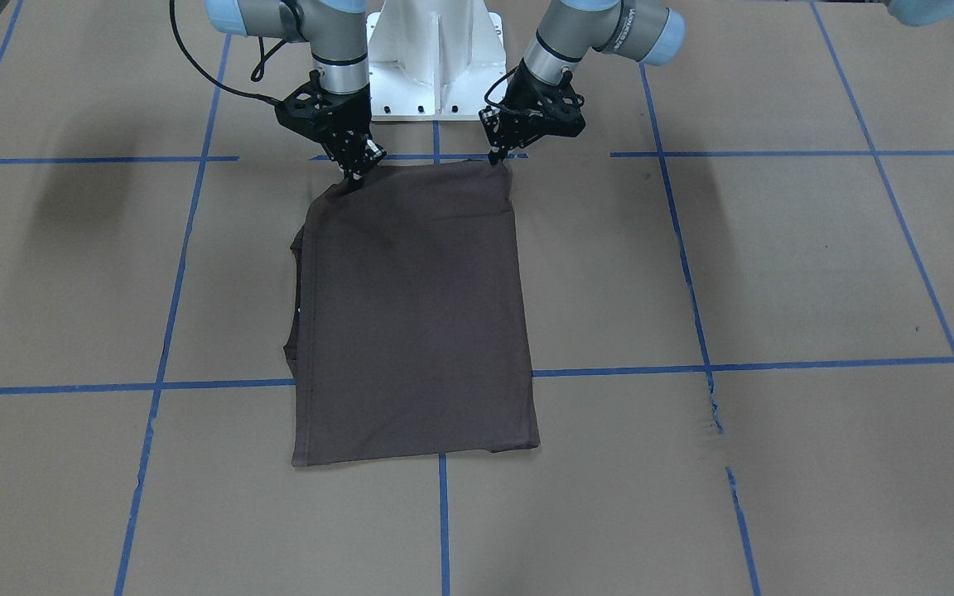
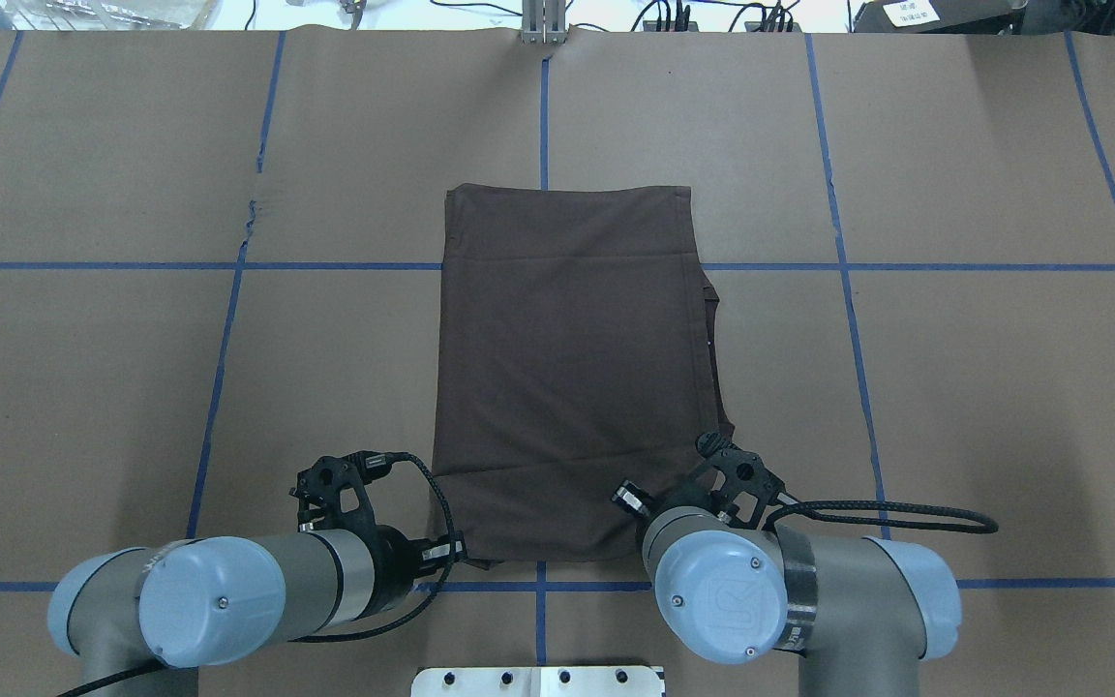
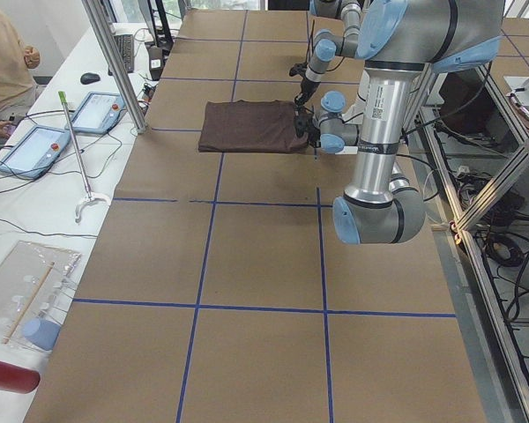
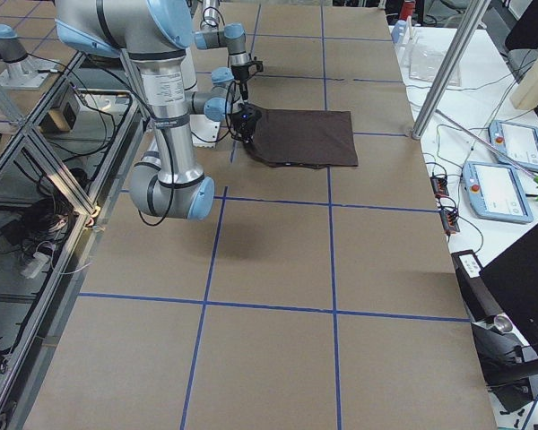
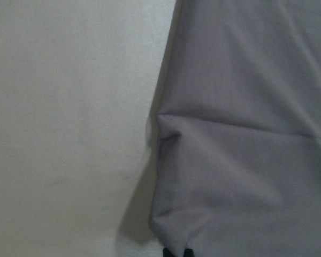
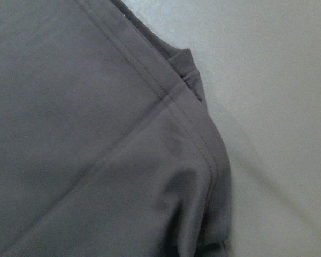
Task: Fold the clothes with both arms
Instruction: 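Grasp the near shirt edge with both grippers and lift it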
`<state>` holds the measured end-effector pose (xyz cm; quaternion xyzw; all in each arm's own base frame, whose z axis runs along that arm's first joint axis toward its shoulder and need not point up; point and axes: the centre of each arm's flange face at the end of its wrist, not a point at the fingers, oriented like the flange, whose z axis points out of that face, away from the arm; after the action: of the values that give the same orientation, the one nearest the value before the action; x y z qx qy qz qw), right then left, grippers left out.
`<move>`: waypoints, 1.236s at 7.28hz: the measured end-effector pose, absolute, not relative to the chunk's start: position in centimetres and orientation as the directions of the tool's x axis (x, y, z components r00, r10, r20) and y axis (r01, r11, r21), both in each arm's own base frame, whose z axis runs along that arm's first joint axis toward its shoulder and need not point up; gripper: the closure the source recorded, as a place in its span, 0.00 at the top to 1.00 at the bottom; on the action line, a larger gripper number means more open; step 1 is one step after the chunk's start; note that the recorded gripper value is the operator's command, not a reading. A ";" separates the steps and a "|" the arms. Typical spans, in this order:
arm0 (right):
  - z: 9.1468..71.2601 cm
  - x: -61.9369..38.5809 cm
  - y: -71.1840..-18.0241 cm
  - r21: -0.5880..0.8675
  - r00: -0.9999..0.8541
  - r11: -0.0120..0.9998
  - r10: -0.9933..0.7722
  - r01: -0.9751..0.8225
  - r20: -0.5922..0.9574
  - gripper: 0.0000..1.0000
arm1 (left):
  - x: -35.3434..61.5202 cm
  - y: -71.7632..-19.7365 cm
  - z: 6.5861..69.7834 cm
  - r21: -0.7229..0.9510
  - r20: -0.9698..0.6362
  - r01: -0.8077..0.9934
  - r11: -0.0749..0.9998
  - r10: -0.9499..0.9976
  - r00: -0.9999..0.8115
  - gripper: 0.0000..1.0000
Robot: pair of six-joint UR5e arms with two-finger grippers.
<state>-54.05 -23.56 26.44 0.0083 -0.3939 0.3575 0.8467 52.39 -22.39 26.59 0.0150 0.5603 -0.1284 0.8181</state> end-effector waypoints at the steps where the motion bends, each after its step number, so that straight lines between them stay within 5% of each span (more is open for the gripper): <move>1: 24.6 -52.2 -23.5 -0.285 0.410 0.743 0.598 -0.606 0.689 0.00 | 50.1 -22.4 24.2 -0.117 -0.920 0.212 0.970 -0.186 0.345 0.00; 6: 18.8 -44.8 -18.6 -0.303 0.444 0.774 0.585 -0.557 0.679 0.00 | 40.1 -20.9 14.8 -0.133 -0.896 0.160 0.978 -0.188 0.403 0.00; 9: 19.1 -47.2 -24.3 -0.239 0.451 0.744 0.593 -0.625 0.667 0.00 | 42.0 -28.2 15.2 -0.032 -0.876 0.245 0.969 -0.145 0.460 0.00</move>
<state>-47.16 -24.26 19.09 0.0204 -0.3828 0.3575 0.8516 42.00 -28.21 15.19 0.0490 0.5071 -0.1144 0.8529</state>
